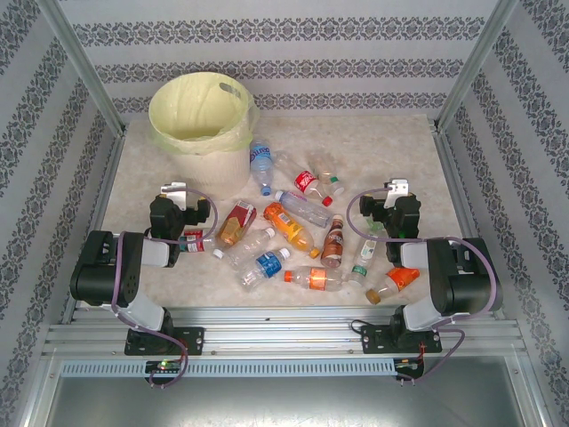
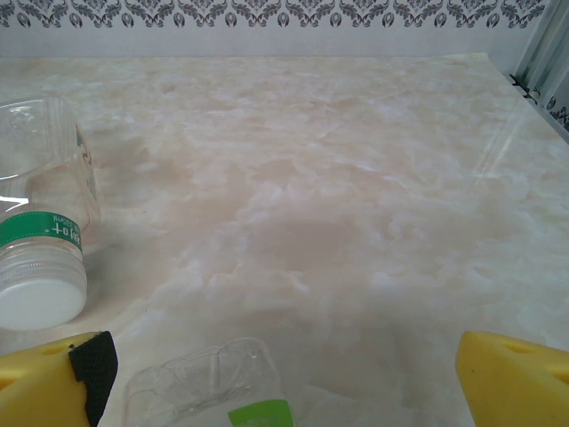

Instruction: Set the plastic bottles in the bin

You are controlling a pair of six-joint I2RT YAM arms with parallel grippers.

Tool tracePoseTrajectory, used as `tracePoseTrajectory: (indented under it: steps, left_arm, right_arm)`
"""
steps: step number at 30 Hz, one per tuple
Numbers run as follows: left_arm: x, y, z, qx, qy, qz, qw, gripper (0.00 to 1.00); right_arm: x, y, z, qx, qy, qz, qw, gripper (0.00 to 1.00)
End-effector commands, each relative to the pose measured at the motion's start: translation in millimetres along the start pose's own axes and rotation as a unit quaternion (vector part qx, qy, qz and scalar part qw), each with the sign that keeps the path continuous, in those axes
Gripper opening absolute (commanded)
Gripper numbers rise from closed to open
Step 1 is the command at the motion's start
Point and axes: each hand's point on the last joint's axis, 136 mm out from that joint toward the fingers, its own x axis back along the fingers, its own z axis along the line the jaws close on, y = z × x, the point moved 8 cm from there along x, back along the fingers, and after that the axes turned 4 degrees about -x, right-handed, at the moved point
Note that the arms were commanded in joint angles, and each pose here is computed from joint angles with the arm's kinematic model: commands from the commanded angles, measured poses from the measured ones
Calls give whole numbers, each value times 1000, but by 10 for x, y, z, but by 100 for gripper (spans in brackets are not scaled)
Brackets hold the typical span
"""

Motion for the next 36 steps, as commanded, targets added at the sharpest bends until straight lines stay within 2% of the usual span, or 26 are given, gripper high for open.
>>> tracePoseTrajectory:
  steps: [1,14,20,26,29,33,36]
  left_arm:
    - [12,-10,26,6,0,1,1000,100]
    - [18,-11,25,6,0,-1,1000,100]
    - [170,8,44,10,17,-36,999,100]
    - [355,314,80,10,44,-33,998,100]
    - [514,541,104,43,60,-41,996,100]
    - [710,824,-32,75,35,-26,996,100]
    - [869,1027,-206,90,4,-5,996,100]
  right_arm:
    - [-19,78,20,1,-2,-15,1000,98]
    - [-17,76,22,1,0,-15,1000,98]
    - [33,153,48,5,8,-17,1000,98]
    - [225,453,60,-8,-15,3,1000,98]
    - [382,642,121,-25,-26,5,999,98]
    - [618,831,193,-70,-53,20,996,98]
    - [782,910,167,-120,-93,70,986,98]
